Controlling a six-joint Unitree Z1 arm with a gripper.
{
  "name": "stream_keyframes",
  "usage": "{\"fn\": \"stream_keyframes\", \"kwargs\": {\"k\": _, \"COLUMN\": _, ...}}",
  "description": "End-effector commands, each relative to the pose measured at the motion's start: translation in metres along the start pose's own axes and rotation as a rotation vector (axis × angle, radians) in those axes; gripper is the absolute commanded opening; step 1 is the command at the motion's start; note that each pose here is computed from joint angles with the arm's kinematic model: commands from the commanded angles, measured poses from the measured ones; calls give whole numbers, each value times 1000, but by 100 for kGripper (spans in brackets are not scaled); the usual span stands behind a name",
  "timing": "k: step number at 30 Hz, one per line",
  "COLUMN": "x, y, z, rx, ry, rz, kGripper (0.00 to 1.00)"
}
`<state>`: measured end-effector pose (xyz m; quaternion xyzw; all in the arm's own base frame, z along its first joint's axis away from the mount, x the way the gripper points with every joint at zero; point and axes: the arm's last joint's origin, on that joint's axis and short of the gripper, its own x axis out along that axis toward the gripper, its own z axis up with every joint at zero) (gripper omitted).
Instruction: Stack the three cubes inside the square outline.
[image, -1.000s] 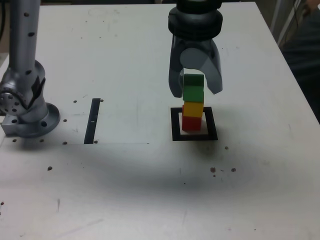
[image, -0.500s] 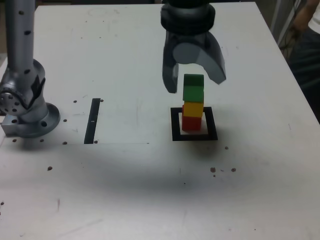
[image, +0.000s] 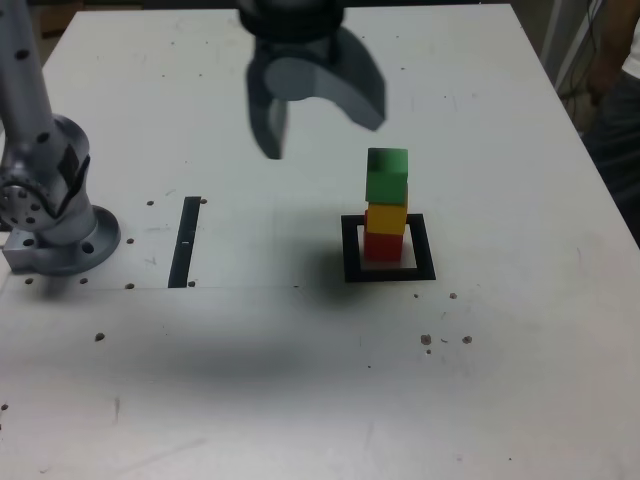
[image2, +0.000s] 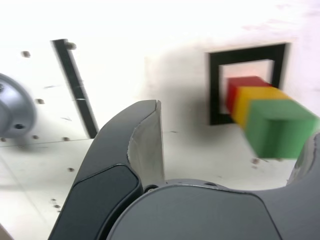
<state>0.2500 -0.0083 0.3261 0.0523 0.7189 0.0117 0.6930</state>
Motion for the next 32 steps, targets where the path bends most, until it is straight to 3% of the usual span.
{"fn": "stream_keyframes", "kwargs": {"k": 1, "x": 2, "y": 2, "z": -10, "rx": -10, "ry": 10, "rz": 2, "kGripper": 99}}
{"fn": "stream_keyframes", "kwargs": {"k": 6, "x": 18, "y": 4, "z": -41, "rx": -34, "ry": 55, "rz": 2, "kGripper": 99}}
{"fn": "stream_keyframes", "kwargs": {"k": 18, "x": 63, "y": -1, "z": -91, "rx": -51, "ry": 115, "rz": -22, "kGripper": 99}}
{"fn": "stream_keyframes", "kwargs": {"k": 24, "x": 85, "y": -5, "z": -106, "rx": -52, "ry": 123, "rz": -40, "kGripper": 100}}
{"fn": "stream_keyframes", "kwargs": {"k": 32, "x": 103, "y": -7, "z": -114, "rx": -53, "ry": 104, "rz": -49, "kGripper": 100}}
